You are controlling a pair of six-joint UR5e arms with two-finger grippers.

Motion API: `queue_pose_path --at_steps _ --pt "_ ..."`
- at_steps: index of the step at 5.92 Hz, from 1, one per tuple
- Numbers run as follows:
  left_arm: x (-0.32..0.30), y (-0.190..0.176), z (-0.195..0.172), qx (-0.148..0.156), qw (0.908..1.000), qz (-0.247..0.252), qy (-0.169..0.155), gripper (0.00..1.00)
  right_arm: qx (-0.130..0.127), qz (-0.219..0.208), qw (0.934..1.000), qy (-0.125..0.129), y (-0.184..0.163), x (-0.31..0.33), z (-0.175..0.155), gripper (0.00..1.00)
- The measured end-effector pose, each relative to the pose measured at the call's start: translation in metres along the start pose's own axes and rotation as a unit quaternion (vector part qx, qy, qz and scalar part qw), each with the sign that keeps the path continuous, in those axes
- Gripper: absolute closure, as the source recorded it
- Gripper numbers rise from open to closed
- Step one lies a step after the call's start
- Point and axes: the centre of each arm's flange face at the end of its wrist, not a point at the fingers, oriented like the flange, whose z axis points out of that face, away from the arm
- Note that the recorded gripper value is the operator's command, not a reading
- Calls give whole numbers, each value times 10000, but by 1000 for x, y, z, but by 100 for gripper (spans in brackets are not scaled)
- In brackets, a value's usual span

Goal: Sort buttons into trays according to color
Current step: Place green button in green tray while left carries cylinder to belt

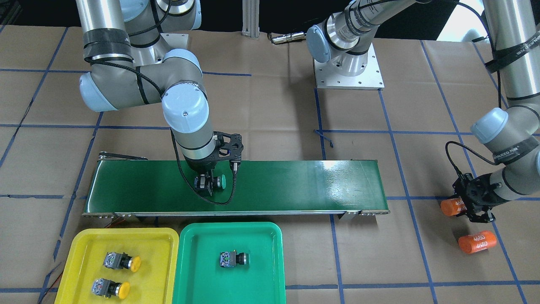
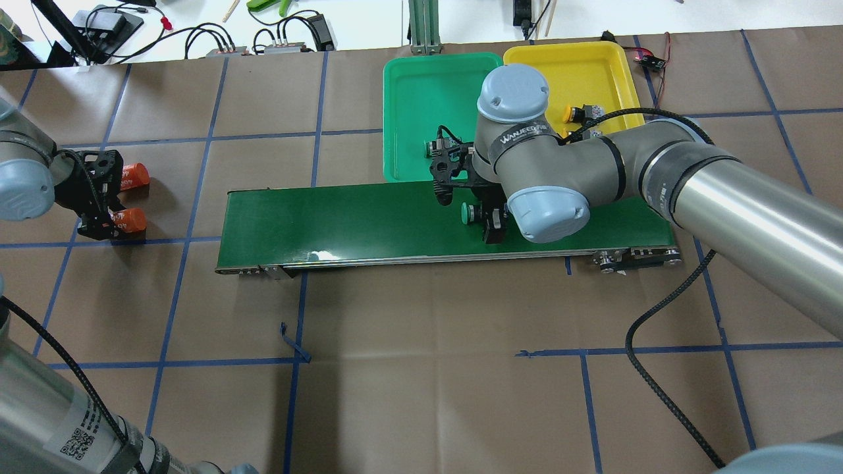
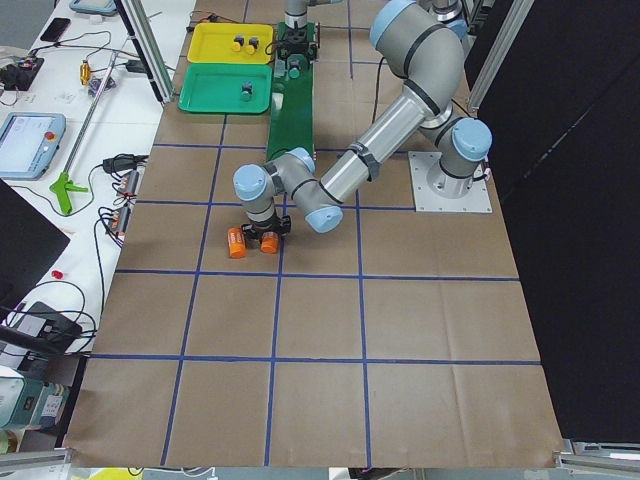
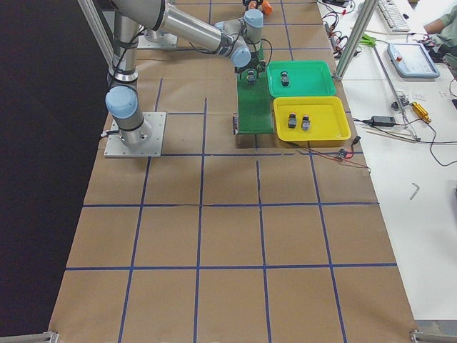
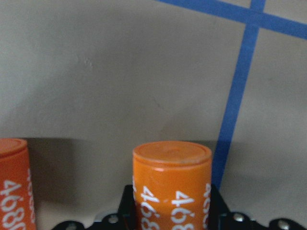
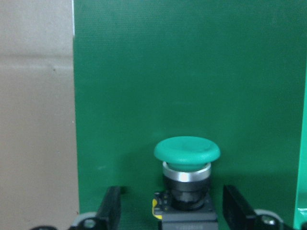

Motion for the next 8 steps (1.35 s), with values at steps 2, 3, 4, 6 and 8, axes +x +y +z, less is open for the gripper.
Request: queue_pose_path --at_steps 2,3,4,6,8 --pt "6 -20 -26 13 9999 -116 76 99 -254 26 9996 101 28 9 -7 90" --pt "16 -55 -53 46 9996 -196 192 99 -365 31 9991 221 44 15 -20 90" --pt "29 -107 -81 53 9995 -139 278 99 -464 19 9980 433 64 26 -43 90" --pt "69 -218 -109 13 9992 81 385 98 -472 -27 9945 931 75 71 -86 90" --pt "103 -281 -82 -54 9995 112 305 70 -307 -42 9933 1113 62 144 -69 89"
